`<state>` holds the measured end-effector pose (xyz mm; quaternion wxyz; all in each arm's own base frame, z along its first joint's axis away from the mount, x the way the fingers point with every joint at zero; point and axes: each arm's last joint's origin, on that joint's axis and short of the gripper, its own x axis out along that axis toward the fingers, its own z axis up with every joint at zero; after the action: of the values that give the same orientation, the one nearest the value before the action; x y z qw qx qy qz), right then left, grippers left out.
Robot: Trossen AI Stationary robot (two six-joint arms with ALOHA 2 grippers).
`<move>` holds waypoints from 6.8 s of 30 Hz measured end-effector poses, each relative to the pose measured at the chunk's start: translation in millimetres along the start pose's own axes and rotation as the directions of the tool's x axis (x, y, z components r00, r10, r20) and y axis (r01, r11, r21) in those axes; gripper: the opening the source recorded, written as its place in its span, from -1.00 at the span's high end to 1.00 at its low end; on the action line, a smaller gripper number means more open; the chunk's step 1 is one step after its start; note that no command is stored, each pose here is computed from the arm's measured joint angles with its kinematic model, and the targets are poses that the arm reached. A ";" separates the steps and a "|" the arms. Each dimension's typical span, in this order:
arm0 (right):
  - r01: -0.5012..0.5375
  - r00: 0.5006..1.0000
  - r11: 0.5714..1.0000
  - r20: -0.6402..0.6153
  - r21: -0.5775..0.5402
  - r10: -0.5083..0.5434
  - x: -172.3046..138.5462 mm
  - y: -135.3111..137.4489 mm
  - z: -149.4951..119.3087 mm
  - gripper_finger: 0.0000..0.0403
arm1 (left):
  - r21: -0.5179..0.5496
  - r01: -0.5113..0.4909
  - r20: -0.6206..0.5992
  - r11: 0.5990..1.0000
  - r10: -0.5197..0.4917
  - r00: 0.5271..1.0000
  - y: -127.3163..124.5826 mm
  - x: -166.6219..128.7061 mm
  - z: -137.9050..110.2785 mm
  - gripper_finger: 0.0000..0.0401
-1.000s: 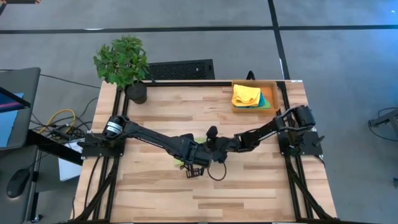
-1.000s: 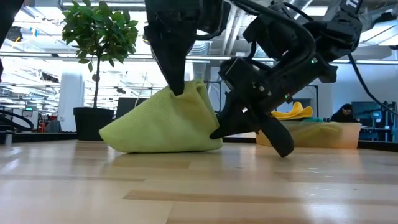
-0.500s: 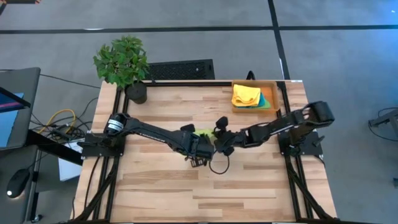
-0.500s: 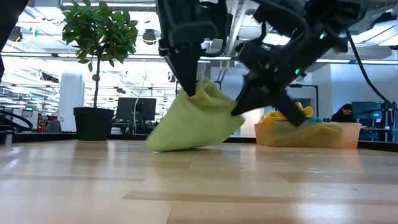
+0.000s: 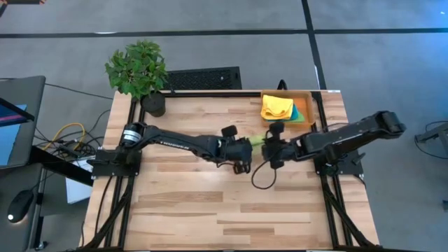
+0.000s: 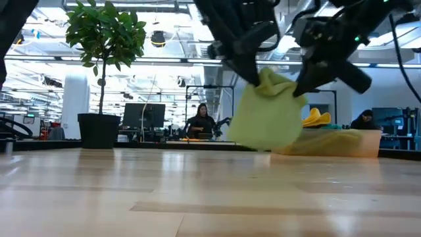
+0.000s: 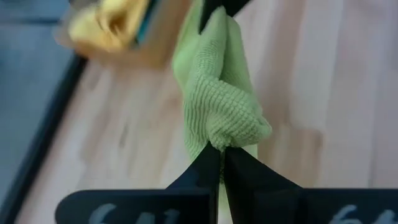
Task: Fold microfiber towels
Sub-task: Put the light green microfiber towel into the orange bin, then return to Home Position
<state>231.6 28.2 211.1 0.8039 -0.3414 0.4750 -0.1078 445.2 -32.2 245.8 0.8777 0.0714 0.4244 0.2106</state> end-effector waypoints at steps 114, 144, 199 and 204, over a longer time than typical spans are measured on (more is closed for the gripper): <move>0.395 0.885 0.742 -0.010 0.542 -0.465 -80.3 -85.3 -62.7 0.92 | 0.051 -0.042 -0.100 0.998 0.046 0.994 142.3 24.6 63.6 0.95; -0.285 0.767 0.872 0.640 0.398 -0.042 -116.3 7.7 -80.8 0.98 | -0.083 0.145 0.392 0.986 -0.101 0.914 82.3 -113.2 -102.9 1.00; -0.391 0.711 0.718 0.685 0.576 -0.162 1.6 39.9 -112.2 0.80 | -0.012 0.220 0.776 0.975 -0.129 0.617 114.7 -127.0 -314.5 1.00; -0.364 0.752 0.721 0.643 0.589 -0.146 7.2 41.5 -114.8 0.78 | -0.012 0.219 0.776 0.976 -0.129 0.617 114.7 -127.0 -314.5 1.00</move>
<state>133.0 4.2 142.9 0.9888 -0.0053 0.1122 -0.0985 96.0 -0.3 173.4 0.9932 0.0663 0.0023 0.0959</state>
